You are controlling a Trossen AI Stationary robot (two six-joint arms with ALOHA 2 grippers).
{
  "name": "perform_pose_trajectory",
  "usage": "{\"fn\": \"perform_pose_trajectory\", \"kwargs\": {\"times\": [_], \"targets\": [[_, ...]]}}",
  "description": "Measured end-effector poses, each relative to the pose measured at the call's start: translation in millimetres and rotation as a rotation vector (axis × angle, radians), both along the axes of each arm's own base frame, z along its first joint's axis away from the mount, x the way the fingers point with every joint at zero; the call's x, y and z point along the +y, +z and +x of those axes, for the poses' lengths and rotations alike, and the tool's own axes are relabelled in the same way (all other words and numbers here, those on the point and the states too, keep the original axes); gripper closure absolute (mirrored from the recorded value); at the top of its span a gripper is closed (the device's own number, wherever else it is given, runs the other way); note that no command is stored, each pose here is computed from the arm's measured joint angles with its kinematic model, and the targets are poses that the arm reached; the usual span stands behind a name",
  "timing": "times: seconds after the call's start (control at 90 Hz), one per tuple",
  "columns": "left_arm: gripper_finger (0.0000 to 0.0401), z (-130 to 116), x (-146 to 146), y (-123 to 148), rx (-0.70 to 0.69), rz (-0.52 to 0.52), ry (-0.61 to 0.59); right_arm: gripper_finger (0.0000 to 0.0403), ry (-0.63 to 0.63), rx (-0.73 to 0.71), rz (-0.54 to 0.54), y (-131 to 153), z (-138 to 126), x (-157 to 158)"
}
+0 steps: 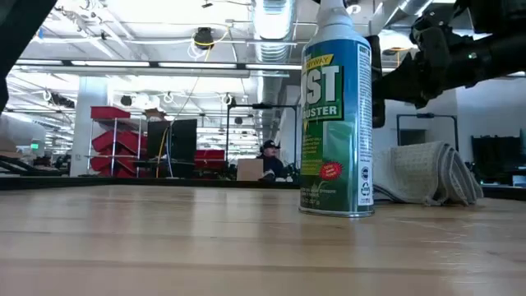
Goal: Apply microfiber cloth
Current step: Spray the back of the black cellphone using the white spray bottle
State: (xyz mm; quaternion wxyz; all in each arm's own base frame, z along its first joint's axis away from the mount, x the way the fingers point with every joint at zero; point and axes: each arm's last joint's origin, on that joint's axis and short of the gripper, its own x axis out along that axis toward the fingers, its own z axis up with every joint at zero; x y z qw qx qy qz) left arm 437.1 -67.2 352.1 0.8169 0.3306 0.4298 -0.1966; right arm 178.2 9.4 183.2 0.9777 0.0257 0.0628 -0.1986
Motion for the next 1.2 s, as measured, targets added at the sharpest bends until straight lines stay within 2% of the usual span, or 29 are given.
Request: {"fn": "perform_pose_trajectory", "kwargs": {"times": [0.522,1.2], "targets": [[0.0401,3,0,-12,0.021,-0.005,0.012,0.0391,0.005,0.006,0.000,-1,0,0],[0.0401,3,2,-13,0.032,-0.015,0.035,0.0391,0.005,0.019,0.008,-2,0,0]]}}
